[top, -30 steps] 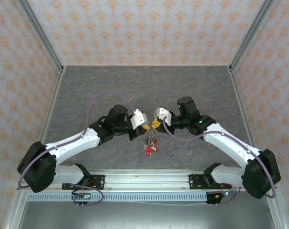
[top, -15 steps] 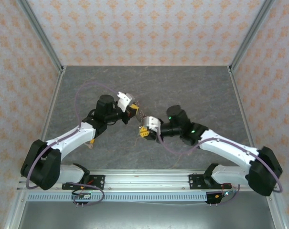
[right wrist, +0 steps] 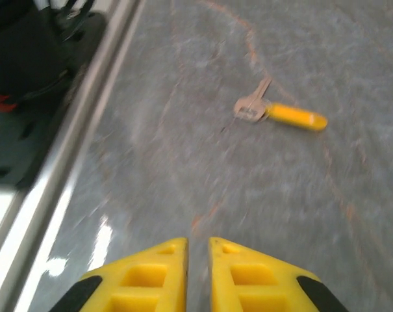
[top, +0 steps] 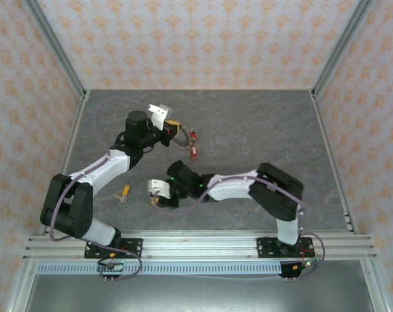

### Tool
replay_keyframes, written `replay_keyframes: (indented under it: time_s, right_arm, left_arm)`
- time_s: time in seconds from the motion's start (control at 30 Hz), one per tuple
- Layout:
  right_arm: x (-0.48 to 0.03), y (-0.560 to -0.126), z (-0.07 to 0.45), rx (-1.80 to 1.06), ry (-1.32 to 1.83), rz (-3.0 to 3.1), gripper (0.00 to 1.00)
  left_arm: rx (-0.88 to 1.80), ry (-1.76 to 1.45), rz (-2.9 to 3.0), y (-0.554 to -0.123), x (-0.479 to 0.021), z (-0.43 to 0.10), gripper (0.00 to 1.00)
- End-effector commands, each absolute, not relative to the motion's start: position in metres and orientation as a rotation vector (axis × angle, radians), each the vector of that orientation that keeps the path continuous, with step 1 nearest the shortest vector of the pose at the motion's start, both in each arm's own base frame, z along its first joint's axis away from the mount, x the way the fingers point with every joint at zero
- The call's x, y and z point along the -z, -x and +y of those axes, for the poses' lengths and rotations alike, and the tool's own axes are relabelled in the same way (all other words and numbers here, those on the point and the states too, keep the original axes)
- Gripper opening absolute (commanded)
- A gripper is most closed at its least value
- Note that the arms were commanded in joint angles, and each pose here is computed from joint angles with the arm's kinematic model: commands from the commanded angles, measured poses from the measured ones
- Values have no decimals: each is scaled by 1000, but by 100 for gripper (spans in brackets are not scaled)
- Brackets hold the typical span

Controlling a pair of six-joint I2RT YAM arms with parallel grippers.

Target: Put the keys on the keyring

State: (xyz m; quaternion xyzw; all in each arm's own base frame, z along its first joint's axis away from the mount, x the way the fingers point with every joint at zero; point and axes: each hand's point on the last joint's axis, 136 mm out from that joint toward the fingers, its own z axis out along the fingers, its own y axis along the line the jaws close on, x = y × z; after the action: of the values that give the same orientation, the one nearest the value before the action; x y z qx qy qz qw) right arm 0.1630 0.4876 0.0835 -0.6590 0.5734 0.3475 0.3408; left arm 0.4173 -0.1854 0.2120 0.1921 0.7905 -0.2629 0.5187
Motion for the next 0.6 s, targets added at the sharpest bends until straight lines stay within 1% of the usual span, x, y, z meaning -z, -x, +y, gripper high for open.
replay_keyframes:
  time_s: [0.0, 0.17, 0.33, 0.57]
  right_arm:
    - [-92, -175, 526, -926, 1638, 1467, 17]
    - [-76, -191, 565, -958, 1589, 1531, 19]
    - [-65, -183, 591, -1013, 1657, 1538, 21]
    - [-38, -184, 608, -998, 1703, 1659, 22]
  left_arm:
    - [636, -435, 1782, -434, -252, -179, 0]
    - [631, -432, 1780, -438, -260, -174, 0]
    - [630, -431, 1789, -437, -260, -172, 0]
    - [644, -444, 1782, -432, -266, -173, 0]
